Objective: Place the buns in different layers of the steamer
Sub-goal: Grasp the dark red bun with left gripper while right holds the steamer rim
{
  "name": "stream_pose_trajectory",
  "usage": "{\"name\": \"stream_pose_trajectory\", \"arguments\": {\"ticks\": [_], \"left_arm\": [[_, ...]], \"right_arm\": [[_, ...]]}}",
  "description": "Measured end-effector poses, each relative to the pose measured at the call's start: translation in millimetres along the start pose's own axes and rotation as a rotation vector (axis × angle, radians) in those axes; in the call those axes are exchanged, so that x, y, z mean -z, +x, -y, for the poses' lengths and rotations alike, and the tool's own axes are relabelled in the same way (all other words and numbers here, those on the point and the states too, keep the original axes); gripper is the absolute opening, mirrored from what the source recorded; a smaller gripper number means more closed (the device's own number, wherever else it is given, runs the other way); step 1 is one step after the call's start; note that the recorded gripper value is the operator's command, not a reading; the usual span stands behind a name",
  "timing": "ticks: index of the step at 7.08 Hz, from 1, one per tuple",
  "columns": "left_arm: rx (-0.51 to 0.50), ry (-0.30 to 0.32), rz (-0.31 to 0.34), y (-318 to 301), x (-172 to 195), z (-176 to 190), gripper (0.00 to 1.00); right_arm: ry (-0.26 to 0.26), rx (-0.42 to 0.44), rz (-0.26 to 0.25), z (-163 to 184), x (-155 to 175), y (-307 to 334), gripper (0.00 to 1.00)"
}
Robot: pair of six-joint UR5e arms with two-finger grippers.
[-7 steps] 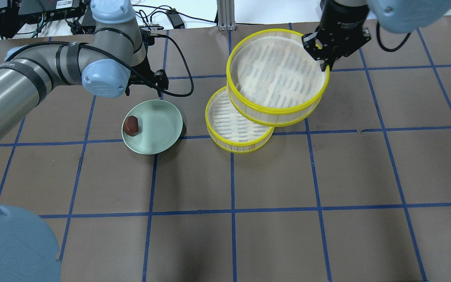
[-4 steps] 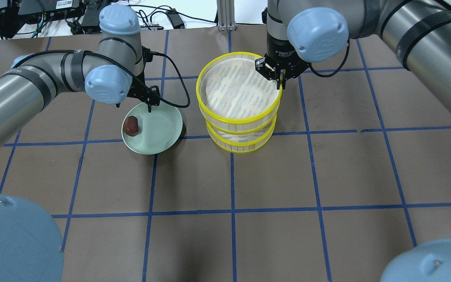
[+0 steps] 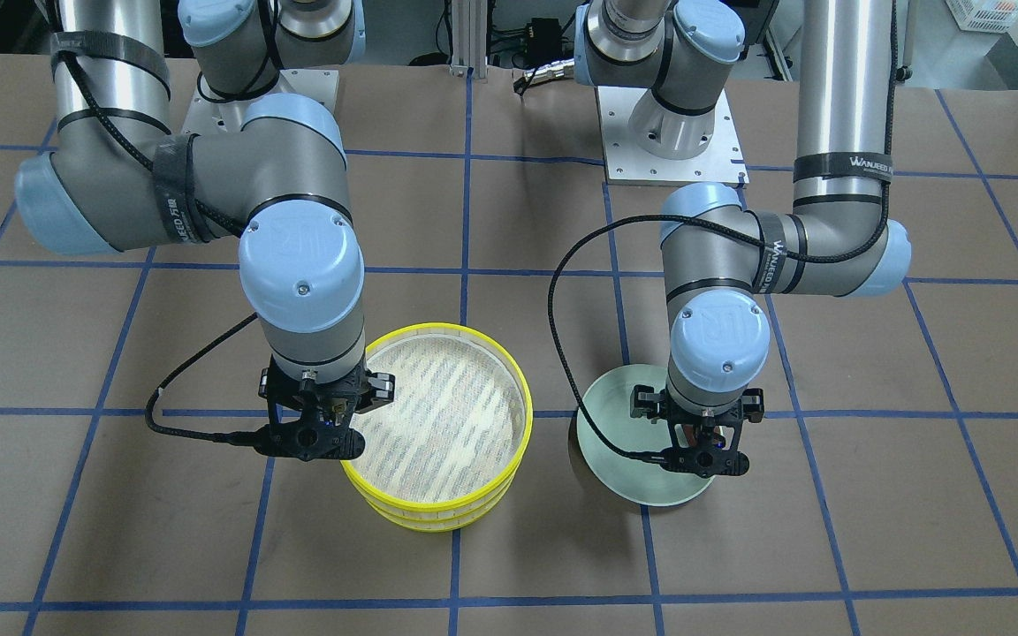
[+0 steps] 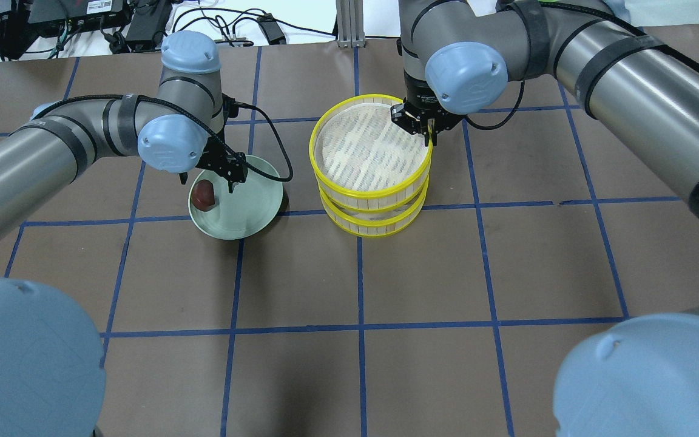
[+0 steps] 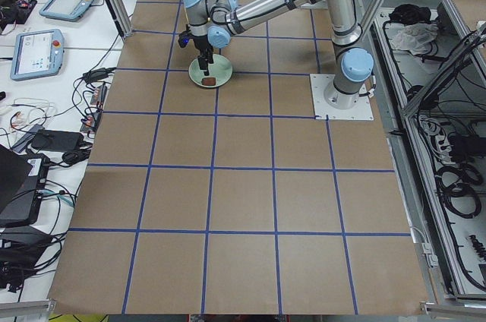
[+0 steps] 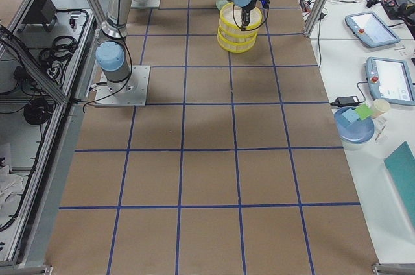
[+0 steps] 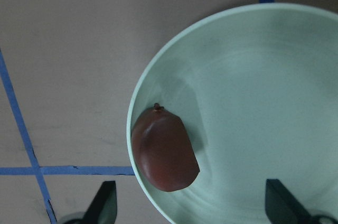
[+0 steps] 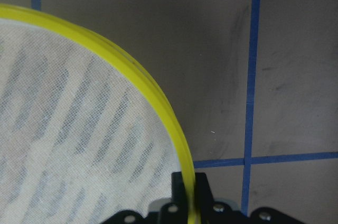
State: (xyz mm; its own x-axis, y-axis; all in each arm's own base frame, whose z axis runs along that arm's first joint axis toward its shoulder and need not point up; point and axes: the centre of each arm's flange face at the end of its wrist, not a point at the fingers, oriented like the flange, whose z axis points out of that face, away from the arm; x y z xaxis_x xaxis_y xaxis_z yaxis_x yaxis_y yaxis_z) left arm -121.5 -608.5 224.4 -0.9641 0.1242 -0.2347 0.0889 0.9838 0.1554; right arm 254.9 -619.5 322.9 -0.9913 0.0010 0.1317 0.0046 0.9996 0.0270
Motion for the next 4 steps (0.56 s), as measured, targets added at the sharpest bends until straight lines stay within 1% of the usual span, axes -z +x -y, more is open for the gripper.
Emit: {"name": "stream_pose_trajectory", "arguments": {"ticks": [4], "left_arm": [[0.01, -0.035, -0.008, -11.9, -21.9, 6.1, 1.0]], "right_arm": [[-0.002, 0.002, -0.006, 2.7, -24.4, -2.4, 0.0]]}}
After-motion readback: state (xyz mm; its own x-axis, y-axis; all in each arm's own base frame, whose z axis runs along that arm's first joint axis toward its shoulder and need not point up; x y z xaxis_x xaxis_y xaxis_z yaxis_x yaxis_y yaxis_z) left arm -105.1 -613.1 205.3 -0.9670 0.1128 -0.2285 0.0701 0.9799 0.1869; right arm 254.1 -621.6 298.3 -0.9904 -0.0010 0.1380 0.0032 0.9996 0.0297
